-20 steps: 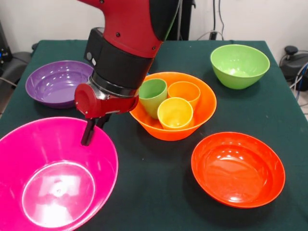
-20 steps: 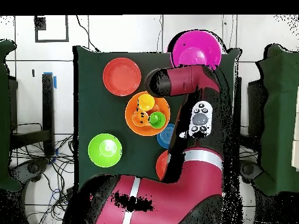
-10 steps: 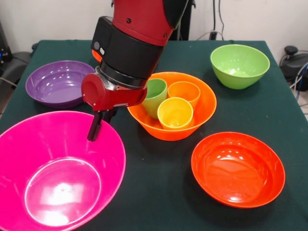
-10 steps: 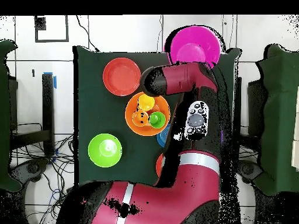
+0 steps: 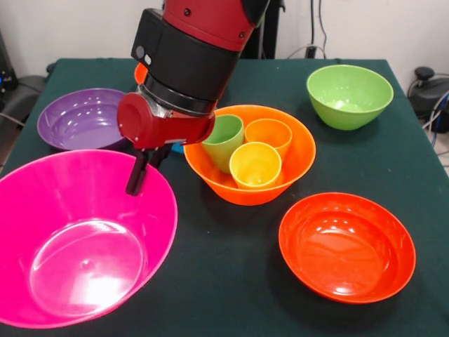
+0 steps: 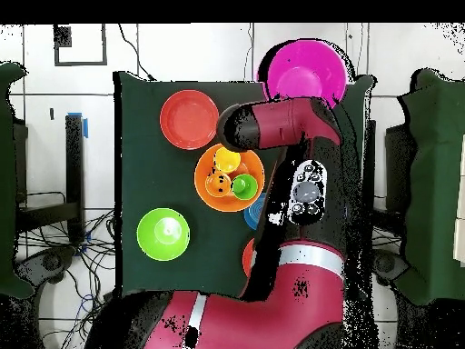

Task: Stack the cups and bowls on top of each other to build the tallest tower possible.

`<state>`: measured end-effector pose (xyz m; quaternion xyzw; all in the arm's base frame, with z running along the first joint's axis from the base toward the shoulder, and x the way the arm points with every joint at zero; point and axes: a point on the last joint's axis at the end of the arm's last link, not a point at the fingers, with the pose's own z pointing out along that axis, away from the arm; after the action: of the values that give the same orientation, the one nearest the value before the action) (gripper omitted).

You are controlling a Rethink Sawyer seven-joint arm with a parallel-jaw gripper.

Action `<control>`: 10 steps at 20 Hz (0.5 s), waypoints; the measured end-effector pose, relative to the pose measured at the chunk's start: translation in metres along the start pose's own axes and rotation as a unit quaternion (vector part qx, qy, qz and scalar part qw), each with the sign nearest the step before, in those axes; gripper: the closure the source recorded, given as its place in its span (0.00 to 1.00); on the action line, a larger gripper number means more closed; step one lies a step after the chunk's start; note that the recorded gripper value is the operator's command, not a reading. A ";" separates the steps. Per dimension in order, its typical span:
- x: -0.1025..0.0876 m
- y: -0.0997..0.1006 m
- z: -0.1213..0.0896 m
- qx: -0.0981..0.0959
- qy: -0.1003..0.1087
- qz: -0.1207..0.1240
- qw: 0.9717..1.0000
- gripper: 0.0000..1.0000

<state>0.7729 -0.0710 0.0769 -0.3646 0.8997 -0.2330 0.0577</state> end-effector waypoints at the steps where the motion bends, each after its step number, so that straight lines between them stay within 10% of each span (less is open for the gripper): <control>1: 0.000 0.000 -0.001 -0.001 0.000 0.001 1.000 1.00; 10: 0.003 0.017 -0.023 -0.041 0.018 0.016 0.999 1.00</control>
<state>0.7537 -0.0538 0.0901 -0.3478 0.9152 -0.2015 0.0299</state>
